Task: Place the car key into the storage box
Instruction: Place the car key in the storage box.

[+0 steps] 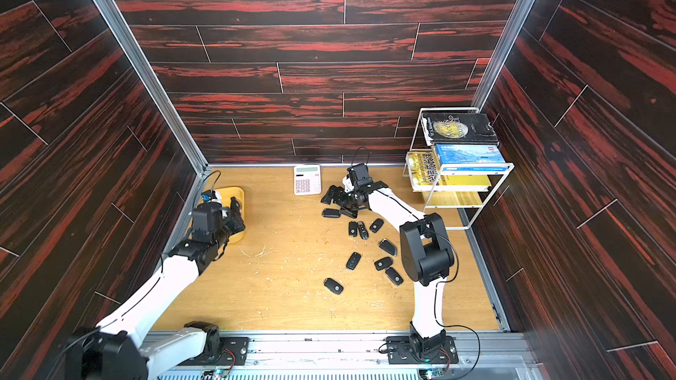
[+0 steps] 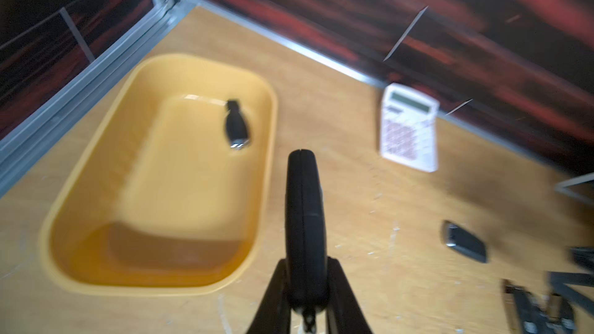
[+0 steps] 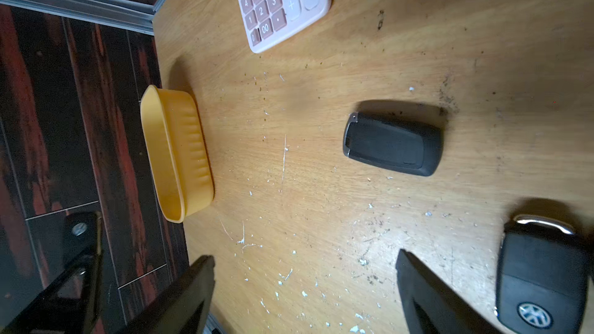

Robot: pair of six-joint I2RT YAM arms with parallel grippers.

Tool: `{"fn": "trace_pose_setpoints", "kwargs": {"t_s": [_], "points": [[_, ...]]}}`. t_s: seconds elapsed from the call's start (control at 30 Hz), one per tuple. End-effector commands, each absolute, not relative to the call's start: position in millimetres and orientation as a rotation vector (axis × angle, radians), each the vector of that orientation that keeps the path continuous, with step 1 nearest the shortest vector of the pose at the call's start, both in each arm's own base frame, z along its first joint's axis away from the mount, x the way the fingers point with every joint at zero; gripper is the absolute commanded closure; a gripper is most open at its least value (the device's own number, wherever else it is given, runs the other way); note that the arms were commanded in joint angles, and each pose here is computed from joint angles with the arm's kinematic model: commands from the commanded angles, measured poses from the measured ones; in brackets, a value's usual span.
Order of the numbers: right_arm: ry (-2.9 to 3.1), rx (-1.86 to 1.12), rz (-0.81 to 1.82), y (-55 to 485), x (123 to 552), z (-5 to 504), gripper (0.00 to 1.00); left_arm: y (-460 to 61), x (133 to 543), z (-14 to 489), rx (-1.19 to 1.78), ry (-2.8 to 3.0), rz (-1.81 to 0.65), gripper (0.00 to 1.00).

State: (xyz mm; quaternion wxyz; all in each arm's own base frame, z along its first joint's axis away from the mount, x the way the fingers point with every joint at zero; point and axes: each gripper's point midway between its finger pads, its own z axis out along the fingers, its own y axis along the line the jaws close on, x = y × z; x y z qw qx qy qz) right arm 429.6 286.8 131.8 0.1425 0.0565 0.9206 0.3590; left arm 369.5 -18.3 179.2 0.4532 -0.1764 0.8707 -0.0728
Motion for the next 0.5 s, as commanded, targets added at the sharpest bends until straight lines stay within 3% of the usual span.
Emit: {"fn": "trace_pose_setpoints", "kwargs": {"t_s": [0.0,0.47], "points": [[2.595,0.128,1.078,286,428,155,0.08,0,364,158,-0.432,2.343,-0.092,0.95],[2.618,0.142,1.084,272,419,137,0.08,50,410,95,-0.532,2.519,0.002,0.95]]}}
